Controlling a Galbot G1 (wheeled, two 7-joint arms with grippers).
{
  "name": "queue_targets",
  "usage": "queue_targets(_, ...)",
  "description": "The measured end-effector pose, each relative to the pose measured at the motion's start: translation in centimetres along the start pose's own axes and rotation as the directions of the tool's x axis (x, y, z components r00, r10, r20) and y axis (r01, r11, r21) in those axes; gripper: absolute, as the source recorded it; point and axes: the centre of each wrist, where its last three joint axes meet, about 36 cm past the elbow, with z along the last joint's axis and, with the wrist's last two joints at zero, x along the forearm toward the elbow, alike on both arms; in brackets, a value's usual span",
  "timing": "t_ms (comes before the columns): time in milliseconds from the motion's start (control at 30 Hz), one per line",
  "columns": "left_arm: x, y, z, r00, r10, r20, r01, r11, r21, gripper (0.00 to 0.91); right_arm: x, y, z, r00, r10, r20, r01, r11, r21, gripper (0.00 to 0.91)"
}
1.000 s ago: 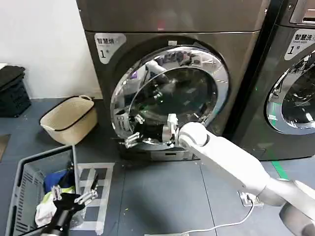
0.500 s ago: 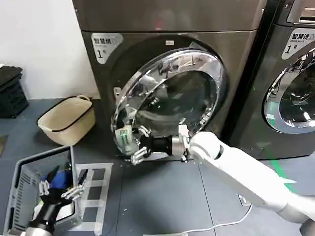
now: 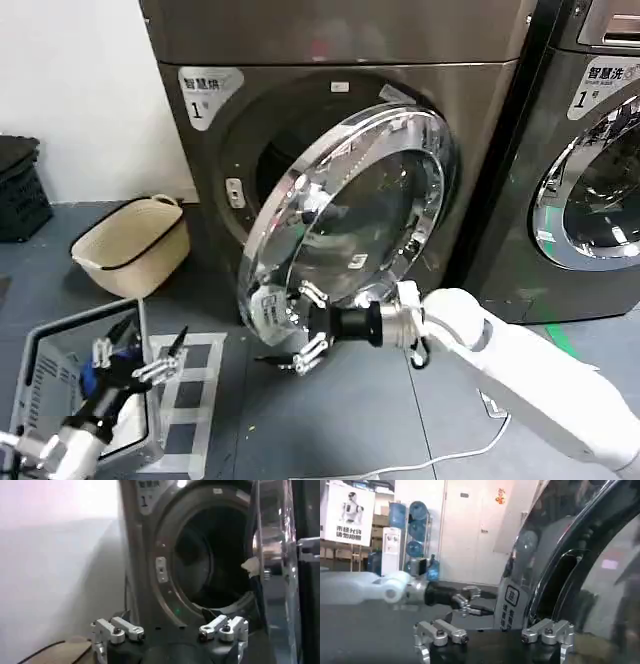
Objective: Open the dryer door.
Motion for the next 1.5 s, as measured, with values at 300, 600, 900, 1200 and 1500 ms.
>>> queue_targets(300,-3.6,2.0,-0.9,0.995,0.096,0.024,-0.095,0.995,-0.035,0.907,3.7,1.5,-0.5,0.999,-0.051,0.004,0.051,0.998,0.022,0.907)
queue_targets(600,-6.7,2.4,-1.7,0.975,0.221,0.031,-0.216,0.971,-0.106,0.907,6.4,3.7,-1.5,1.0,0.008,0.02,-0.009,0.999,0.043,0.907)
queue_targets(900,-8.9,1.1,-2.5,0.937,0.348,0.039,-0.338,0.928,-0.155,0.907,10.4,5.9,-1.8,0.994,0.112,-0.006,-0.112,0.992,0.054,0.907)
queue_targets(1200,-10.7,-0.1,-2.7,0.887,0.46,0.03,-0.447,0.875,-0.186,0.907,14.8,7.7,-2.1,0.975,0.208,-0.081,-0.203,0.977,0.066,0.907)
queue_targets(1500,-12.1,-1.3,-2.6,0.844,0.536,0.021,-0.52,0.828,-0.208,0.907,19.5,12.0,-2.3,0.938,0.331,-0.103,-0.323,0.943,0.081,0.907)
